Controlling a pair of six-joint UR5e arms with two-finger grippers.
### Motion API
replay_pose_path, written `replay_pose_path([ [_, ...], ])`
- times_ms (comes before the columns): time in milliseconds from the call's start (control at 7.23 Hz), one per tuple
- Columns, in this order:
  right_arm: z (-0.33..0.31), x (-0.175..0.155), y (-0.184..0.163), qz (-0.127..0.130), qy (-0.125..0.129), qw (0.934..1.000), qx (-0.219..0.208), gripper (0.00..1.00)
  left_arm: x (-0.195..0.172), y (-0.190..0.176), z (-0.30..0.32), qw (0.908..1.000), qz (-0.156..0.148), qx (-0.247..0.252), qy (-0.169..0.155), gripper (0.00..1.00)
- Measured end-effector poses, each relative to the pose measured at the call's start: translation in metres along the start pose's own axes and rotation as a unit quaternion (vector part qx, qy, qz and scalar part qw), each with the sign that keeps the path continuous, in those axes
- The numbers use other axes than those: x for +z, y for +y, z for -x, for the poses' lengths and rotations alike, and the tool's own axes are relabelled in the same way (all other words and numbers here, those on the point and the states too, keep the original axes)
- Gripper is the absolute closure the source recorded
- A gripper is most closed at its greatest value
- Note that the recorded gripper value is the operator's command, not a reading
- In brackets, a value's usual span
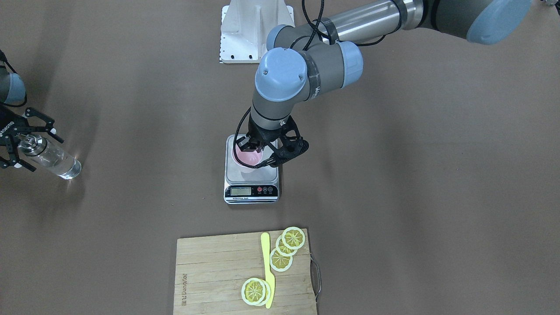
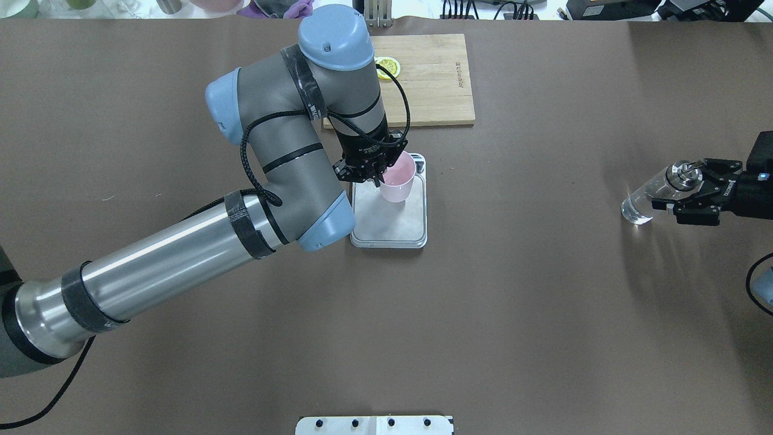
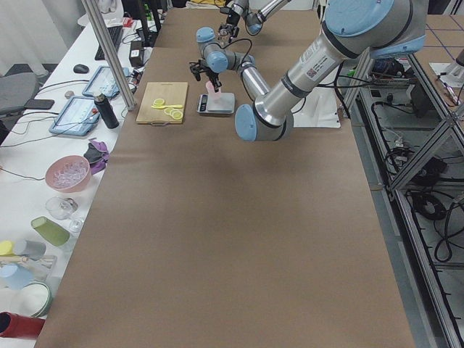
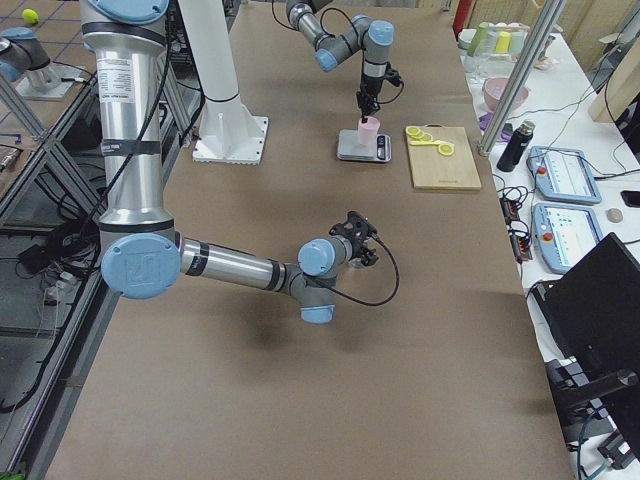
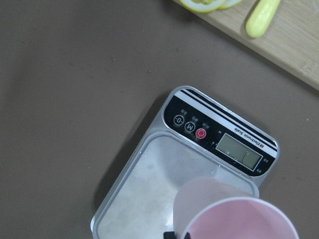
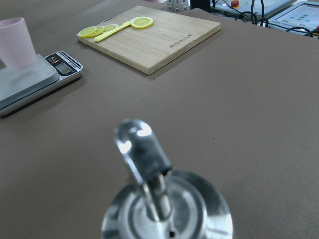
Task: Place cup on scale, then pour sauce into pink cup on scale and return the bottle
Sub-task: 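Carry the pink cup onto the scale while the right gripper grasps the bottle, then release the pink cup on the scale and withdraw the left gripper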
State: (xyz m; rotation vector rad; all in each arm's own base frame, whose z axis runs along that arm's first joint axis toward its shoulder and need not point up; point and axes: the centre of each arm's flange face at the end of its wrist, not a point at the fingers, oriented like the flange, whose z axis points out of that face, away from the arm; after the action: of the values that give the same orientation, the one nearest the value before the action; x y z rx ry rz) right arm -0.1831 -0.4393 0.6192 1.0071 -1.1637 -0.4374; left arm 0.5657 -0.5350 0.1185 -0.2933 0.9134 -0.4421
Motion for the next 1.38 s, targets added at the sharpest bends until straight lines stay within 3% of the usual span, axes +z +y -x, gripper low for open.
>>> replay_pose_path([
  [138, 0.000, 0.002, -0.003, -0.005, 0.002, 1.0000, -0.002, 0.01, 0.005, 0.001, 0.000, 1.0000, 0.001, 0.003, 0.002, 0.63],
  [277, 0.000, 0.005, -0.006, -0.010, 0.003, 0.9999, -0.005, 0.03, 0.006, 0.001, 0.000, 1.0000, 0.001, 0.006, 0.003, 0.03],
  [691, -0.001, 0.012, -0.010, -0.016, 0.003, 0.9998, -0.008, 0.12, 0.001, -0.001, -0.002, 0.9995, -0.017, 0.016, 0.020, 0.02],
  [1106, -0.003, 0.013, -0.003, -0.011, 0.002, 0.9999, -0.004, 0.48, -0.016, -0.005, -0.002, 0.9991, -0.024, 0.016, 0.031, 0.02],
  [1383, -0.003, 0.009, 0.002, -0.011, 0.000, 0.9999, -0.003, 0.69, -0.035, -0.024, 0.035, 0.9985, -0.024, 0.026, 0.042, 0.02],
])
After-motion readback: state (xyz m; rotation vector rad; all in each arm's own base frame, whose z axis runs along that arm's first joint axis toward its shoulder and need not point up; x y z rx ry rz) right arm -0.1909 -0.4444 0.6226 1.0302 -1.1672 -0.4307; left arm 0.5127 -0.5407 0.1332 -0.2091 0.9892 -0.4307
